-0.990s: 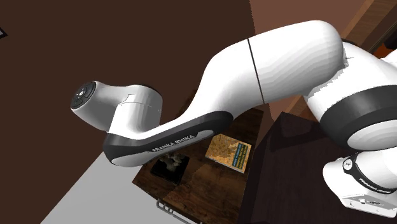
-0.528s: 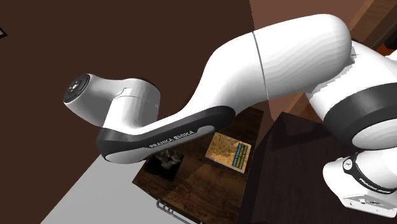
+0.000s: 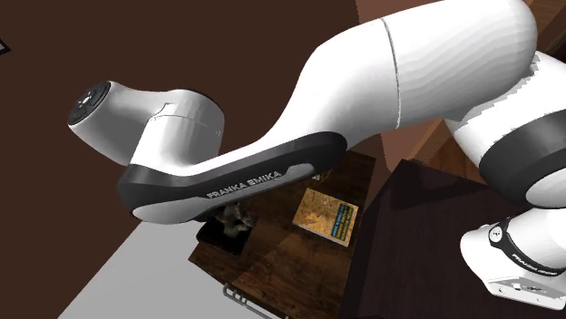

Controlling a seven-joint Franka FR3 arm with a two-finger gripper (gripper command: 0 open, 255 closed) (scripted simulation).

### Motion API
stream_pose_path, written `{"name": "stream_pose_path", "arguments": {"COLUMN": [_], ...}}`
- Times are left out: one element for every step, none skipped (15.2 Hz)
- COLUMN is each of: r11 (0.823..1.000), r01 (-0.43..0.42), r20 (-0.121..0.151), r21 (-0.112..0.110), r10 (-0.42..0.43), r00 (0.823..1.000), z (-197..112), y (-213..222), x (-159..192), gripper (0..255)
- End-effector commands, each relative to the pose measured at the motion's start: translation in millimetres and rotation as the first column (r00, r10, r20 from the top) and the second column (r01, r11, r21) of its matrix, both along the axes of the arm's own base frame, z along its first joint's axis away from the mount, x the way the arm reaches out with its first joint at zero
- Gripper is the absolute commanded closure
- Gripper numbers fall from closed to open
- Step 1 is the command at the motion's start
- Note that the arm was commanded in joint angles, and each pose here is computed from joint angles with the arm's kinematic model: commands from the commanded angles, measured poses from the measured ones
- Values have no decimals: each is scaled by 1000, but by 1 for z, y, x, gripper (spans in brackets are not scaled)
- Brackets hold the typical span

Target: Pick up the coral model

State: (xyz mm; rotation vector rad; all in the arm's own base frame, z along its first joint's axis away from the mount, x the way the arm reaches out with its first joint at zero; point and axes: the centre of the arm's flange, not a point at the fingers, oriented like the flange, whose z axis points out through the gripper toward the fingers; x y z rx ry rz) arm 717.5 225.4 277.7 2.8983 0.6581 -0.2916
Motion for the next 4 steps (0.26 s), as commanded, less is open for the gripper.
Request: {"name": "stream_pose_path", "arguments": {"r11": [1000,1000,1000,1000], "r01": [0,0,0,0], "r20": [2,2,2,2], "r21": [1,1,1,1], "r10": [0,0,0,0], "r00": [1000,1000,1000,1000], "z": [13,18,19,19], "y": [-1,-1,-1,-1], "x": [1,1,1,1], "gripper": [255,255,255,255]}}
